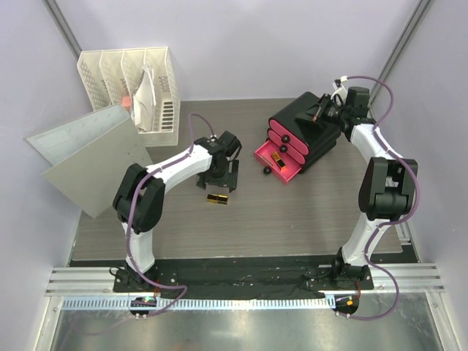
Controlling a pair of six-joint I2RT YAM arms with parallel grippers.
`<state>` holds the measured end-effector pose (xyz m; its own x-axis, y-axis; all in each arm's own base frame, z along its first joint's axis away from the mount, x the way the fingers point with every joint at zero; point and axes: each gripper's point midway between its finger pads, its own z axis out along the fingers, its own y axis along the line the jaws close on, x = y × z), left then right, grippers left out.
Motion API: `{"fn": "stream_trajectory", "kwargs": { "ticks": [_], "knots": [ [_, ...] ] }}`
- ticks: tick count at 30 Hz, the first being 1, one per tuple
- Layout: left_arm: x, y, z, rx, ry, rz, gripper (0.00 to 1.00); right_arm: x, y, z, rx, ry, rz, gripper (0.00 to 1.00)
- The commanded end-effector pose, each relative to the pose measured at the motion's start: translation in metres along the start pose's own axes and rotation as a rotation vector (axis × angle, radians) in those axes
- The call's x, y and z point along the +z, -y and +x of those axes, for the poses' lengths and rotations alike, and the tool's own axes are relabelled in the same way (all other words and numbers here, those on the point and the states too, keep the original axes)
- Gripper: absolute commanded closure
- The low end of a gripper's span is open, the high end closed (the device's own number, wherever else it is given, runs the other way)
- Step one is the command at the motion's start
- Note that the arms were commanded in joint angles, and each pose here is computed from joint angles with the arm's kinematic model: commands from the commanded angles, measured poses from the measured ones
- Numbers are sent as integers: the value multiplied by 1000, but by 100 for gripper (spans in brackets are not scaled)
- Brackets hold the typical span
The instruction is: Organize the makeup
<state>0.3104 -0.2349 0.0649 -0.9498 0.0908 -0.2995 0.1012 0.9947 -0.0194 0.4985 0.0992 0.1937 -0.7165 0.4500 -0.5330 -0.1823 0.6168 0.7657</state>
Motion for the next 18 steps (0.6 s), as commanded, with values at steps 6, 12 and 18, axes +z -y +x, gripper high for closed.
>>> {"fn": "stream_trajectory", "kwargs": {
  "ticks": [6,12,18],
  "knots": [
    [19,-7,27,34,-82,-32,9,4,106,119,253,-298,344,99],
    [27,5,28,44,-90,12,9,4,108,121,256,-302,348,99],
    [42,5,41,60,-150,4,9,5,109,119,257,-300,347,99]
  ]
}}
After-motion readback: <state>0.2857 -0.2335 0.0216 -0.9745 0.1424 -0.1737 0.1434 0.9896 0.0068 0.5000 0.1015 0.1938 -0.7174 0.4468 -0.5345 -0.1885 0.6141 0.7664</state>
